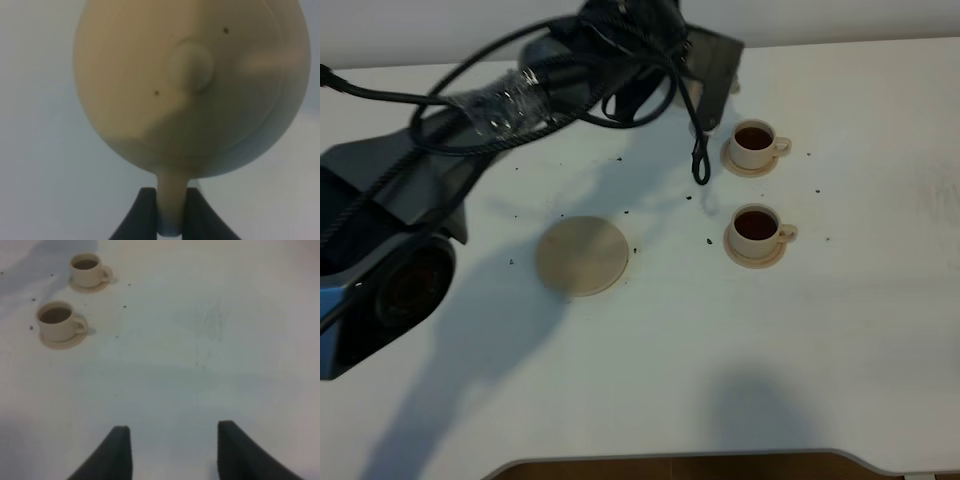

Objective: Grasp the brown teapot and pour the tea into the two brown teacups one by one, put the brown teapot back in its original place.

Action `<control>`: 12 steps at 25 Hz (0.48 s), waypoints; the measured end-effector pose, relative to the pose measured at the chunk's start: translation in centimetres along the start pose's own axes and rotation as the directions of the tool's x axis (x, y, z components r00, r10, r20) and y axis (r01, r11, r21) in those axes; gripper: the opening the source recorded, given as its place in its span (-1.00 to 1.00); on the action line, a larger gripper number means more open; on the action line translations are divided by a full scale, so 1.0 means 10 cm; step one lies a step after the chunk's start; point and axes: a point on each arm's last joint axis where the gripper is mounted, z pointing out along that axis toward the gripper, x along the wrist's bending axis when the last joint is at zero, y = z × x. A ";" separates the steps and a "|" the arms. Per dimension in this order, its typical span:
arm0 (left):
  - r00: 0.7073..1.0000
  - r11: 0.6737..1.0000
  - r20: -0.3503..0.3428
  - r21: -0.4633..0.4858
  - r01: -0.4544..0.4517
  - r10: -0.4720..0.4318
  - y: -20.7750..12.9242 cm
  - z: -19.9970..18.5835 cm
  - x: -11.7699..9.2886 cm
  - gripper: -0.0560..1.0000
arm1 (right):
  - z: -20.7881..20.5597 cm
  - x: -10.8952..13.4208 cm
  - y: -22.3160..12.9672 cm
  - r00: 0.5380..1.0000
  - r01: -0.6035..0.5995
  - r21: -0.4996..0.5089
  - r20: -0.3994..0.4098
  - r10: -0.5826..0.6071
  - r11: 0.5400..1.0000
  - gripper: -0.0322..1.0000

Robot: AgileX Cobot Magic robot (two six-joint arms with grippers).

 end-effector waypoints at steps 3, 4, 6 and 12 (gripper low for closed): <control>0.977 0.982 0.102 0.041 0.183 -0.186 -0.07 -0.12 -0.04 -0.68 | 0.00 0.00 0.00 1.000 0.000 0.000 0.000 0.000 1.000 -0.13; 0.955 0.967 0.151 0.056 0.250 -0.256 -0.07 -0.15 -0.08 -0.68 | 0.00 0.00 0.00 1.000 0.000 0.000 0.000 0.000 1.000 -0.13; 0.884 0.916 0.240 0.099 0.390 -0.402 -0.06 -0.17 -0.17 -0.68 | 0.00 0.00 0.00 1.000 0.000 0.000 0.000 0.000 1.000 -0.13; 0.609 0.718 0.391 0.266 0.644 -0.691 0.02 -0.24 -0.36 -0.68 | 0.00 0.00 0.00 1.000 0.000 0.000 0.000 0.000 1.000 -0.13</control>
